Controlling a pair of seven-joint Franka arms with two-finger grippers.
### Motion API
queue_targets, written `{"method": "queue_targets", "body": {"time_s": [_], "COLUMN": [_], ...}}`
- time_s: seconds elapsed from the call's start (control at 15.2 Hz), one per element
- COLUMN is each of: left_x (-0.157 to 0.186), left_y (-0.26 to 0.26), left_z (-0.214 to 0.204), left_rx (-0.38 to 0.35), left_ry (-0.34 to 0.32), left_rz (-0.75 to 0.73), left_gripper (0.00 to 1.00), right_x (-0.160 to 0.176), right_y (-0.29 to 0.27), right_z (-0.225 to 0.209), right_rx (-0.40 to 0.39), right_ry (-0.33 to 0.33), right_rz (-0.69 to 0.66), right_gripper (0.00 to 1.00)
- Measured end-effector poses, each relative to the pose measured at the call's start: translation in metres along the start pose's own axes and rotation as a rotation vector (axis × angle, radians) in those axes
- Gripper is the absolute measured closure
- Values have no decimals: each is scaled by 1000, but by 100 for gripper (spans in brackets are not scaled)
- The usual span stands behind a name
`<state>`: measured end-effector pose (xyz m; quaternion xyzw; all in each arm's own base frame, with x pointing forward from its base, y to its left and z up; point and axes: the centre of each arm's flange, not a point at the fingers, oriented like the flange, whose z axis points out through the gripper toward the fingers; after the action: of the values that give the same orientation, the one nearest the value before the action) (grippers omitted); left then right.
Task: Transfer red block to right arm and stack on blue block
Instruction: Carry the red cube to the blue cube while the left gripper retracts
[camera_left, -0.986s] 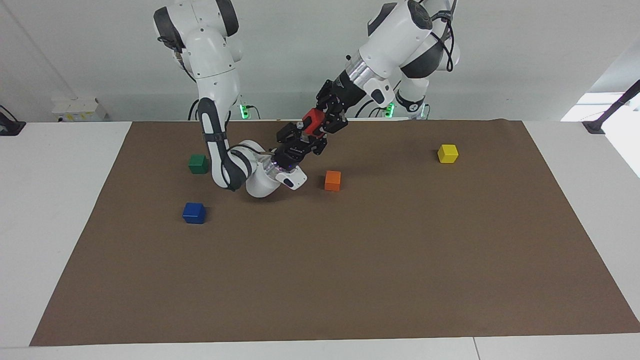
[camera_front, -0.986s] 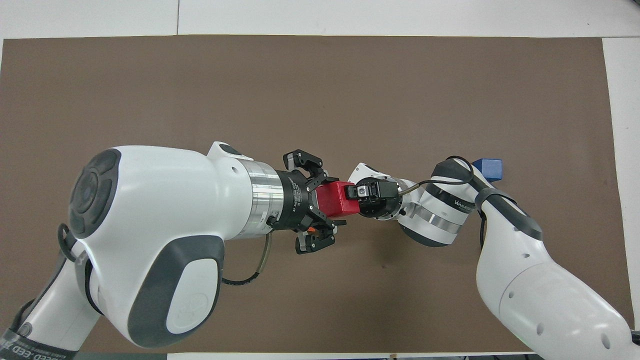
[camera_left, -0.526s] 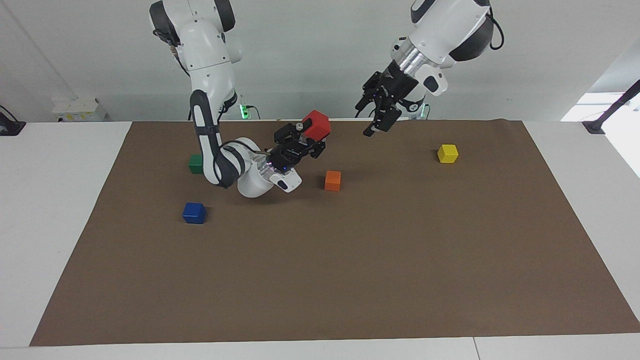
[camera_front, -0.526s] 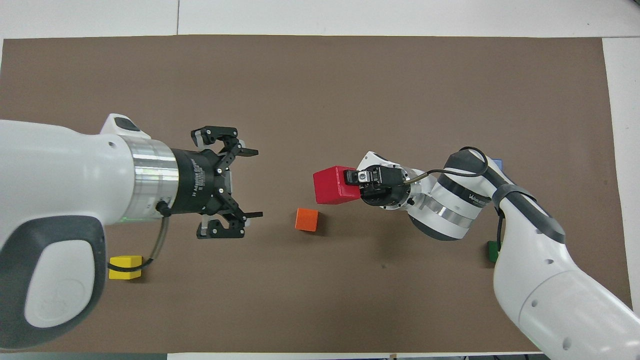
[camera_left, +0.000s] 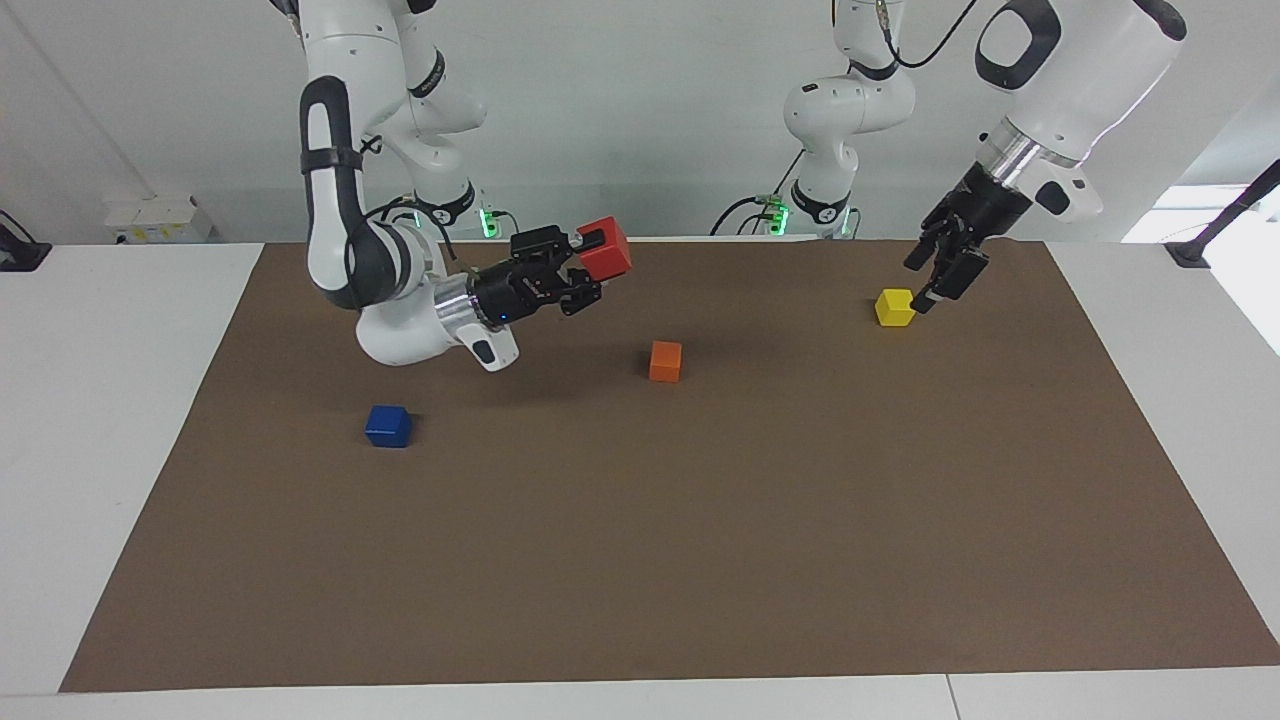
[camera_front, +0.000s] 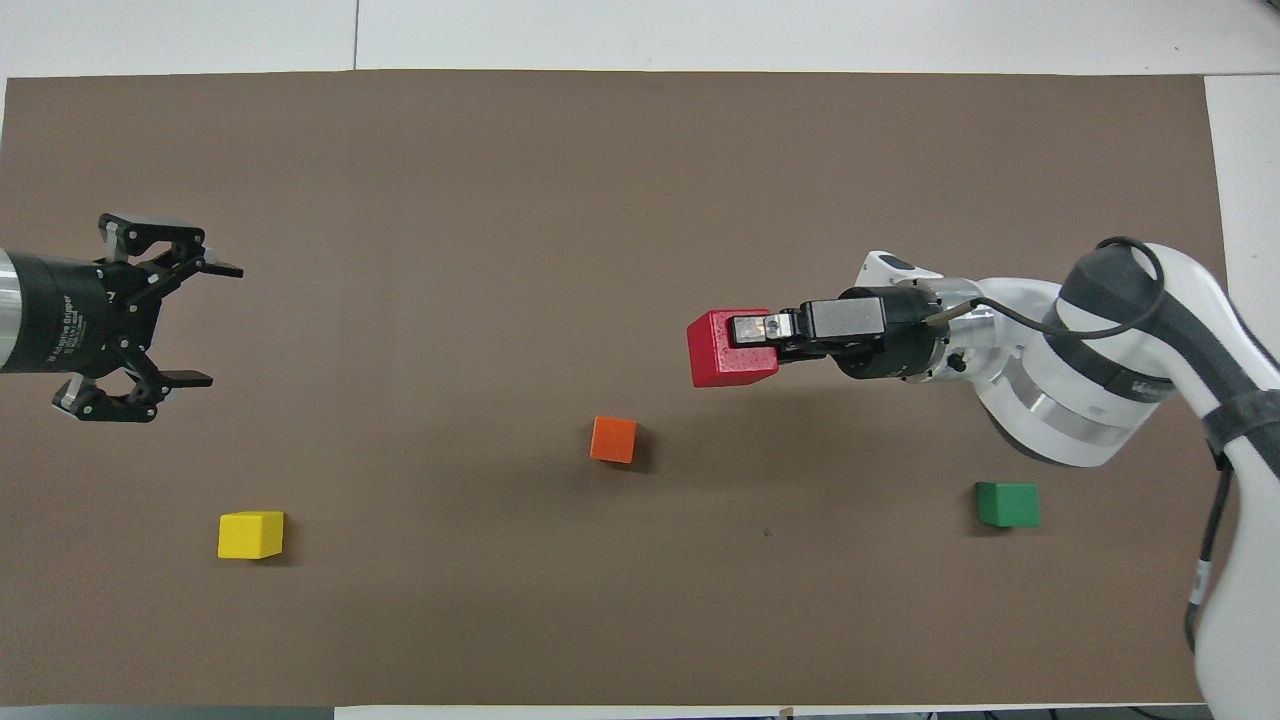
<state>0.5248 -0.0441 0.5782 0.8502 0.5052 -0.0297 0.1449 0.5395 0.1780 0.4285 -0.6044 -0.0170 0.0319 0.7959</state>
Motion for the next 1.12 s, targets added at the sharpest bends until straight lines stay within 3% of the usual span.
{"method": "queue_targets", "body": {"time_s": [0.2,0.39,0.72,0.85,1.12], "left_x": [51,72,69,58,41], "left_y": [-28,-37,-26,-5,25], "left_z": [9,26,25,6,-5], "left_rx": [80,176,335,351,351], "left_ry": [76,119,117,107,97], "left_rz": [217,444,825,939,1030], "left_gripper": [0,0,0,0,0], "right_x": [-10,-23,-23,-21,-19], "right_y": [-67,-101,-140,-163,-178], "right_z": [-20,-39,-68,-72,-90], "right_rx": [-243,-467,-930,-1128,-1439], "right_ry": [-15,-60,-119,-138,-132], "right_rz": [-26,-73,-136,-145,-126], "right_gripper": [43,43,43,43,43]}}
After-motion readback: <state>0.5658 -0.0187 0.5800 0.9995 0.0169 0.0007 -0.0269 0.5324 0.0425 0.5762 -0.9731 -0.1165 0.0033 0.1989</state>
